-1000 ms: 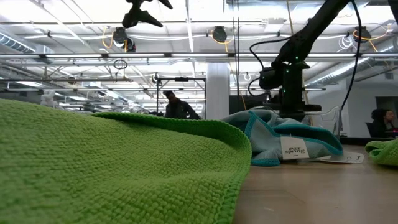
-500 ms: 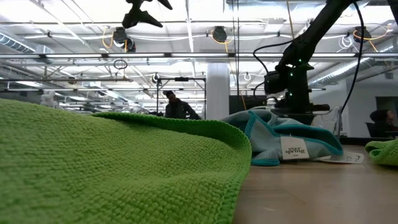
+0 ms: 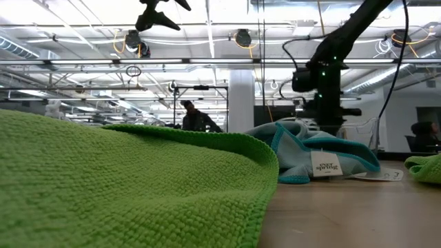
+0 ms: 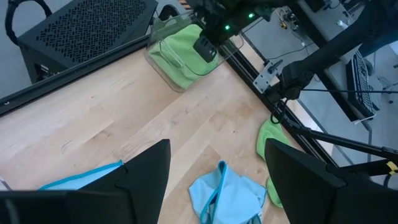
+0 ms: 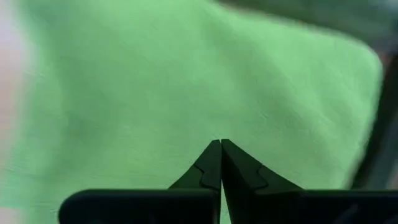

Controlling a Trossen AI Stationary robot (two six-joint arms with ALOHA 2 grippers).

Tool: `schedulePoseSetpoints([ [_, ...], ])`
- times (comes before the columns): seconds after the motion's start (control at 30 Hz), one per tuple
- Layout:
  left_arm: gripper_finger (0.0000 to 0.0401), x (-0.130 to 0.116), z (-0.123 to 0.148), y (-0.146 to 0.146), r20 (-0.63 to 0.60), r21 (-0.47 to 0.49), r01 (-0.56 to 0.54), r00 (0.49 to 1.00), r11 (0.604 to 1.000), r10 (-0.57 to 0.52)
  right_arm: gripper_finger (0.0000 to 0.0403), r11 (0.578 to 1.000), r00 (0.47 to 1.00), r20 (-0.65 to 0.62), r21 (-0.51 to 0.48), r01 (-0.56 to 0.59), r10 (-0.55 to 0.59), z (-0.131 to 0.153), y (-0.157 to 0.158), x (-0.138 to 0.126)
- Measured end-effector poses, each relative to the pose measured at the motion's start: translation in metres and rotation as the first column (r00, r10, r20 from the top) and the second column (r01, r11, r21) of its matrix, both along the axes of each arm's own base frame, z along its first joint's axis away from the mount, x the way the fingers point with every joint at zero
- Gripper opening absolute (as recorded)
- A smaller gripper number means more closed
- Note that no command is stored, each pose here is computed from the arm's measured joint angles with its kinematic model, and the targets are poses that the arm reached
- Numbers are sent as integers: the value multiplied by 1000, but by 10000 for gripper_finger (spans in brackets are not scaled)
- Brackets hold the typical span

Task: Sort microfiber towel by color & place in baskets
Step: Put the top green towel into the right transparent bin

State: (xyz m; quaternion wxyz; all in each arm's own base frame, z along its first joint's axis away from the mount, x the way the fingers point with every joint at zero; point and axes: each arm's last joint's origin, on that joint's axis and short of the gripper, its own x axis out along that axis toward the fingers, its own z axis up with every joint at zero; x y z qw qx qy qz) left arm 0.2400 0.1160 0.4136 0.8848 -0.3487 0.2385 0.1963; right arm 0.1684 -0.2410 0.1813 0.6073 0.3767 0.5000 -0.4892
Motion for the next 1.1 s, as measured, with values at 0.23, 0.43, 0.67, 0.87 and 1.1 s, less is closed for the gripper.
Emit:
schedulePoseSetpoints([
  [0.23,264,0,0,0,-1,3,2,1000,1000,-2,0,1000,986,164,-7,-17,18,-3,2,25],
  [0.43,264,0,0,0,1,-4,-3,1000,1000,3,0,998,981,185,17,-62,57,-14,9,42],
  [0.67,264,0,0,0,8,-29,-11,1000,1000,11,0,998,970,236,-34,-43,50,-14,6,50],
  [0.87,264,0,0,0,8,-32,-13,1000,999,13,0,999,960,277,1,-49,46,-21,1,51],
  [1.1,264,0,0,0,8,-32,-12,1000,999,12,0,997,949,312,44,-70,53,-23,1,51],
])
